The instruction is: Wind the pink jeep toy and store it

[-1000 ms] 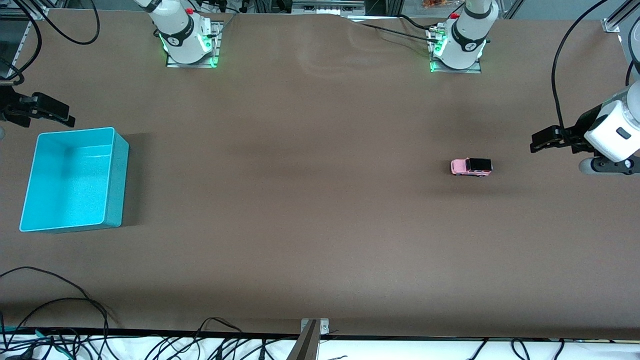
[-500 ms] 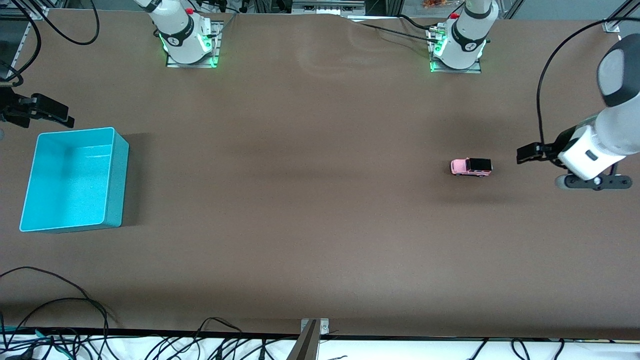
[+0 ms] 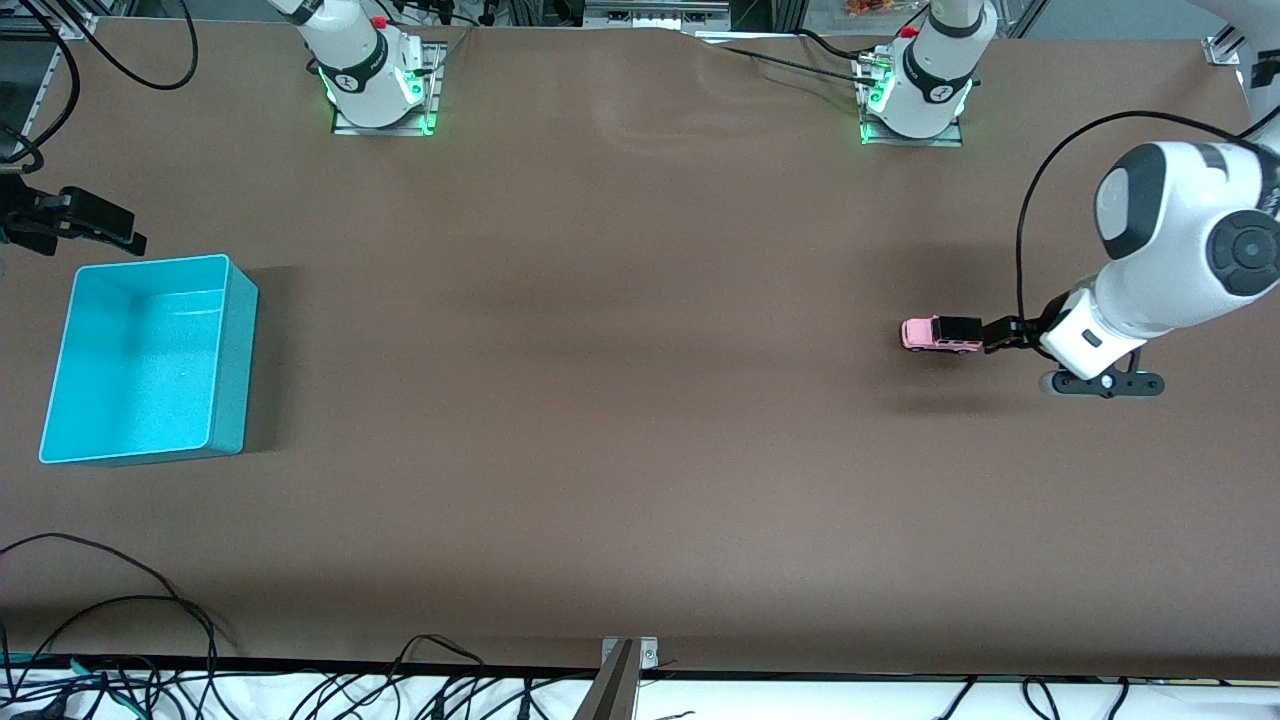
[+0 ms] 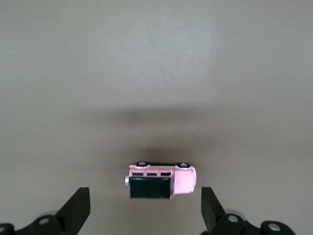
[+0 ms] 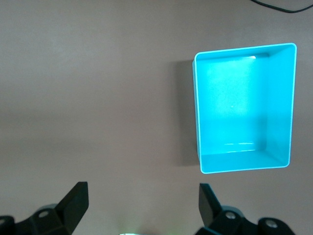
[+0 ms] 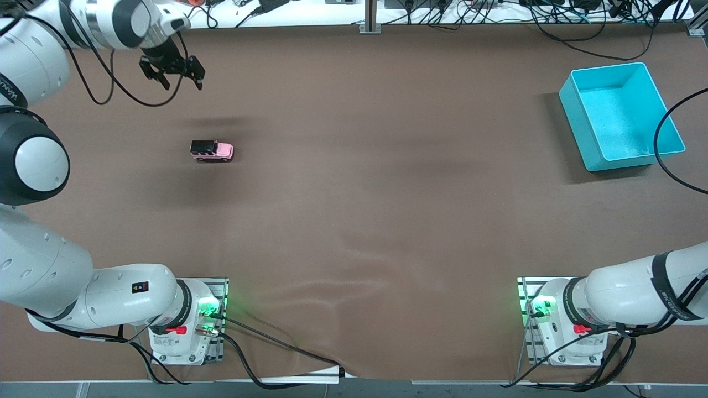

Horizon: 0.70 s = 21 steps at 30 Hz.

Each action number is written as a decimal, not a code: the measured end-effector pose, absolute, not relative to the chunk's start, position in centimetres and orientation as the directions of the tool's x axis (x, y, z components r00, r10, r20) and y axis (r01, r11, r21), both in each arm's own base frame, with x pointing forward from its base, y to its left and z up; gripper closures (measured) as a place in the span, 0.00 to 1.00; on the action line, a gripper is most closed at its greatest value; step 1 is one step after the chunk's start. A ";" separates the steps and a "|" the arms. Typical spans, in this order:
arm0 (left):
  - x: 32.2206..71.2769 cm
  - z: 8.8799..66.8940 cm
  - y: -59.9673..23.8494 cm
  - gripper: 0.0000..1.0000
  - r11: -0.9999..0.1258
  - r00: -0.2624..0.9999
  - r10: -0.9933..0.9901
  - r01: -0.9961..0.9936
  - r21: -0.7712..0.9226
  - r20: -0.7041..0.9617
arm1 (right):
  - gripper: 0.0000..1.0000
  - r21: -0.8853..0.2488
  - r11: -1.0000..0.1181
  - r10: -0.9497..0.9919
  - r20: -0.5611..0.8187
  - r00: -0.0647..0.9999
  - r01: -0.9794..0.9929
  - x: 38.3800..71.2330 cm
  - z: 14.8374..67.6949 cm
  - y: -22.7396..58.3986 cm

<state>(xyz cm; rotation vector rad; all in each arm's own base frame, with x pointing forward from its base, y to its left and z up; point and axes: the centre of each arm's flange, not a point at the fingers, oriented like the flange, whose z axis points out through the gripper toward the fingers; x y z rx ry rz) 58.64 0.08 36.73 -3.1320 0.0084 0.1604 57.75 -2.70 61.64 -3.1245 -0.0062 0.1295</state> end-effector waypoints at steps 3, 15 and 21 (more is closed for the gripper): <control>58.0 34.9 0.1 0.00 -1.000 0.996 -0.005 -0.006 -0.004 -0.090 | 0.00 -0.015 -1.000 0.005 -0.083 0.997 0.003 57.7 61.6 -2.7; 55.9 30.1 -0.1 0.00 -1.000 0.999 -0.010 -0.010 0.003 -0.043 | 0.00 -0.014 -1.000 0.005 -0.078 0.997 0.003 57.8 61.7 -2.7; 55.3 28.3 -0.1 0.00 -1.000 0.998 -0.029 -0.029 0.007 -0.055 | 0.00 -0.014 -1.000 0.005 -0.077 0.997 0.004 57.8 61.7 -2.7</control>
